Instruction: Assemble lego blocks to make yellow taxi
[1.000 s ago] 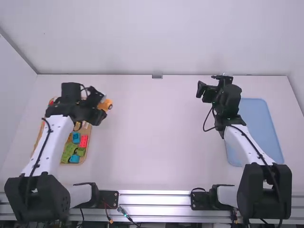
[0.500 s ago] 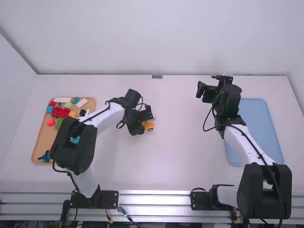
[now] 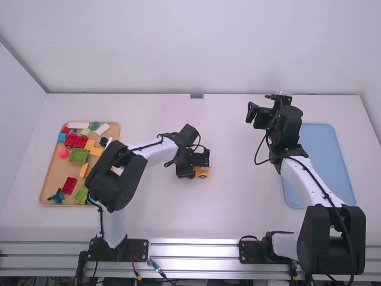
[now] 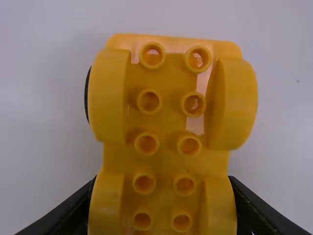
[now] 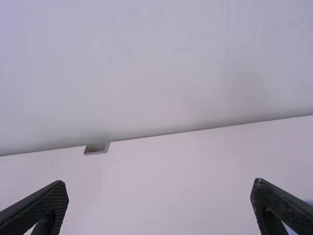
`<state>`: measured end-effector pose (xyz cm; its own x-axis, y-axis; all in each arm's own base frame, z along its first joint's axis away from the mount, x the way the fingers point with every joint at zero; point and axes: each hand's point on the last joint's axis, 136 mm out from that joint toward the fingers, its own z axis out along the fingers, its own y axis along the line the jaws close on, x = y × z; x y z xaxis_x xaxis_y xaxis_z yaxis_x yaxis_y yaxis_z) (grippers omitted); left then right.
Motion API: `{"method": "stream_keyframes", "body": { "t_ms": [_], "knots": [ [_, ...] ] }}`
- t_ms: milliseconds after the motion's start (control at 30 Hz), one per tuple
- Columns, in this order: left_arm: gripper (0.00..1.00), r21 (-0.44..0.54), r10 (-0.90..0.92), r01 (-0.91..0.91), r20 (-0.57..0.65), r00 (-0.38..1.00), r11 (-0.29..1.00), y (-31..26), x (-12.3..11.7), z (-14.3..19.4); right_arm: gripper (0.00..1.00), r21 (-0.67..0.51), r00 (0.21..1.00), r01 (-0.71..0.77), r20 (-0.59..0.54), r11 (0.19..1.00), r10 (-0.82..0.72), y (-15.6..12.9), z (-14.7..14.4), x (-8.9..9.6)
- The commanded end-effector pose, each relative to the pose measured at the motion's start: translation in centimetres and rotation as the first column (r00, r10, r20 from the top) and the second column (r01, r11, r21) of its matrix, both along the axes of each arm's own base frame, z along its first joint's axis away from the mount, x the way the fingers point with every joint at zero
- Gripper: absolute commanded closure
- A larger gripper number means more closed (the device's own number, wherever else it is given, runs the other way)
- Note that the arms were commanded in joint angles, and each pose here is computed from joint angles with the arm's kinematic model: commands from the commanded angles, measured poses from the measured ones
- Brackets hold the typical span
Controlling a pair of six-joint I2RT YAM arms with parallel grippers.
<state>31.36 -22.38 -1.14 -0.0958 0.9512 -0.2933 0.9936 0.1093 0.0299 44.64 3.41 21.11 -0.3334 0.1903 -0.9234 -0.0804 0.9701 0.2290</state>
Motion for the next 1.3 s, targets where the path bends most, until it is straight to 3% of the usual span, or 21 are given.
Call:
{"method": "stream_keyframes", "body": {
  "t_ms": [0,33,100,133,400,667,800,900,967,1033,1067,1133,1200,1267],
  "knots": [
    [0.63,0.018,0.0,0.001,-0.023,1.0,1.0,0.8,-0.6,-0.6,0.01,0.003,1.0,-0.004,0.029,1.0,0.004,0.2,1.4,0.7],
    [0.61,0.019,0.0,0.001,-0.024,1.0,1.0,0.8,-0.6,-0.6,0.01,0.003,1.0,-0.004,0.029,1.0,0.003,0.2,1.4,0.7],
    [0.45,0.025,0.001,0.0,-0.035,0.999,1.0,1.0,-0.8,-0.6,0.01,0.003,1.0,-0.004,0.029,1.0,0.003,0.2,1.4,0.7],
    [0.01,0.029,0.0,0.001,-0.04,0.999,1.0,1.0,-1.0,-0.6,0.01,0.003,1.0,-0.004,0.029,1.0,0.003,0.2,1.4,0.7],
    [0.01,0.067,0.015,-0.018,0.043,0.999,0.998,1.6,0.7,-0.1,0.01,0.003,1.0,-0.004,0.029,1.0,0.003,0.2,1.4,0.7],
    [0.01,0.052,0.034,-0.039,0.082,0.996,0.998,2.3,1.5,7.2,0.01,0.004,0.999,-0.004,0.052,1.0,0.003,0.2,2.0,0.8],
    [0.01,0.015,0.199,-0.202,0.119,0.973,0.979,3.9,3.1,11.5,0.01,0.004,0.999,-0.004,0.05,1.0,0.003,0.2,1.9,0.8],
    [0.01,-0.019,0.463,-0.468,0.184,0.867,0.883,7.0,6.1,14.3,0.01,0.004,0.999,-0.004,0.043,1.0,0.003,0.2,1.8,0.8],
    [0.01,-0.088,0.713,-0.716,0.234,0.661,0.693,11.1,9.3,16.4,0.01,0.004,0.999,-0.003,0.038,1.0,0.003,0.2,1.6,0.7],
    [0.01,-0.142,0.829,-0.824,0.227,0.512,0.548,13.7,10.7,17.4,0.01,0.003,0.999,-0.003,0.037,1.0,0.003,0.2,1.6,0.7],
    [0.01,-0.183,0.903,-0.89,0.197,0.382,0.417,16.1,11.5,18.1,0.01,0.003,0.999,-0.003,0.037,1.0,0.003,0.2,1.6,0.7],
    [0.01,-0.211,0.952,-0.934,0.161,0.259,0.29,18.5,12.0,18.5,0.01,0.003,0.999,-0.003,0.037,1.0,0.003,0.2,1.6,0.7],
    [0.01,-0.251,0.996,-0.967,0.081,0.028,0.047,22.7,12.4,19.0,0.01,0.003,0.999,-0.003,0.037,1.0,0.003,0.2,1.6,0.7],
    [0.01,-0.265,0.992,-0.958,0.03,-0.119,-0.106,25.6,12.3,19.3,0.01,0.003,0.999,-0.003,0.037,1.0,0.003,0.2,1.6,0.7]
  ]
}}
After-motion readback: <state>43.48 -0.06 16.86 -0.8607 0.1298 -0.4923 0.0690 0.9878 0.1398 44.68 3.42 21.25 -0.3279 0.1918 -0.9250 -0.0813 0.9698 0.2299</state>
